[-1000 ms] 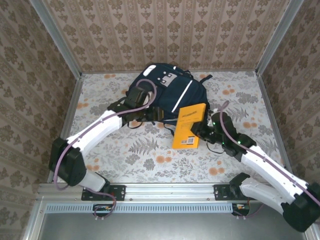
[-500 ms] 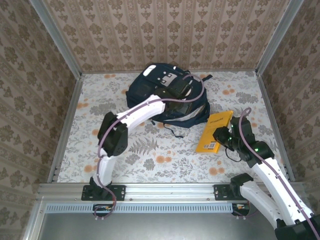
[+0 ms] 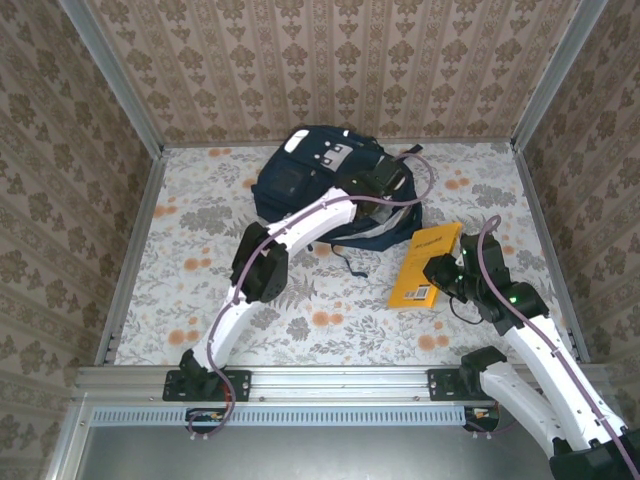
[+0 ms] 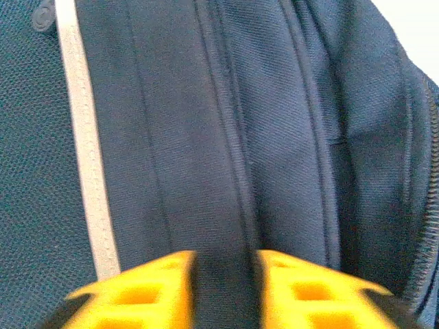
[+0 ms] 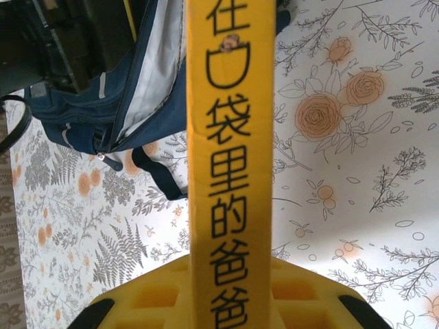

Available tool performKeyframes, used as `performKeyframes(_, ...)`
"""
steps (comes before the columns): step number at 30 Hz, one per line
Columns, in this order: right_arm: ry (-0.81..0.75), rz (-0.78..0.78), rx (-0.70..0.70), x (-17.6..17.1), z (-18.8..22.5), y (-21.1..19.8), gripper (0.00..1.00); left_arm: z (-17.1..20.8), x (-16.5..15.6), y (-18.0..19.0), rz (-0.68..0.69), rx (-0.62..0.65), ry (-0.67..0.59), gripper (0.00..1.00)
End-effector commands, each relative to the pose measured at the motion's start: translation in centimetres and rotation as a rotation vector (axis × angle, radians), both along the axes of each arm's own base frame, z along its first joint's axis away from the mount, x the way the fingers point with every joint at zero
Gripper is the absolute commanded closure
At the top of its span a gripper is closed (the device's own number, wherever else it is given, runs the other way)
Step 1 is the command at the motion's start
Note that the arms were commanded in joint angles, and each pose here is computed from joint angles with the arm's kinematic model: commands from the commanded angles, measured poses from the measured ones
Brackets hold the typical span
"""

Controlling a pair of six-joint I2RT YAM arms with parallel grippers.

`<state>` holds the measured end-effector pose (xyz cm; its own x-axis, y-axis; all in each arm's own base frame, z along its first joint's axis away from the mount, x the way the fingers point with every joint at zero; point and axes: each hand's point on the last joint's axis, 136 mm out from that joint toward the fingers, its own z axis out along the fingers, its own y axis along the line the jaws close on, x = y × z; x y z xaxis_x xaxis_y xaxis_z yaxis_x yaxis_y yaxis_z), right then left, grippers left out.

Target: Pack the student bag

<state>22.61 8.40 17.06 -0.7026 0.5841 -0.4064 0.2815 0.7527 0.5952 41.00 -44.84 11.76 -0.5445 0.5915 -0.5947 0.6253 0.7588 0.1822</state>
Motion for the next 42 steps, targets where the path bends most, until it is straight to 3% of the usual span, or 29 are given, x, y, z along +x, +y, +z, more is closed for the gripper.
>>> performKeyframes(1,-0.127,0.028,0.05,1.8,3.4,1.0,1.0,-1.5,1.6,3.3,0.084,0.193,-0.08,0.99)
performKeyframes(4,-0.14,0.041,0.058,2.3,3.8,1.3,1.0,1.1,1.9,4.3,0.128,0.186,-0.135,1.0)
performKeyframes(13,-0.268,0.086,0.118,5.8,7.6,2.7,1.0,13.4,0.7,6.8,0.201,-0.034,-0.236,1.0)
performKeyframes(18,-0.292,0.075,0.12,7.5,8.7,2.2,1.0,16.6,0.5,7.4,0.174,-0.142,-0.216,1.0)
performKeyframes(20,-0.292,0.073,0.122,7.7,8.8,1.9,1.0,16.3,0.1,6.4,0.11,-0.182,-0.168,1.0)
performKeyframes(21,-0.293,0.074,0.124,7.8,8.9,1.8,1.0,15.9,0.1,5.9,0.093,-0.186,-0.151,0.94)
performKeyframes(23,-0.287,0.072,0.124,7.6,8.7,1.5,1.0,14.7,-0.1,4.7,0.05,-0.194,-0.107,0.67)
performKeyframes(24,-0.284,0.069,0.125,7.5,8.6,1.4,1.0,14.2,-0.1,4.2,0.041,-0.197,-0.092,0.59)
performKeyframes(28,-0.276,0.058,0.123,6.8,8.5,0.9,1.0,11.2,0.7,2.4,0.017,-0.199,-0.042,0.42)
performKeyframes(35,-0.255,0.028,0.123,5.3,8.0,-0.4,1.0,6.1,1.5,-0.3,-0.018,-0.169,0.013,0.37)
performKeyframes(42,-0.239,0.004,0.146,4.5,7.4,-1.0,1.0,2.5,1.9,-0.5,-0.007,-0.078,-0.001,0.37)
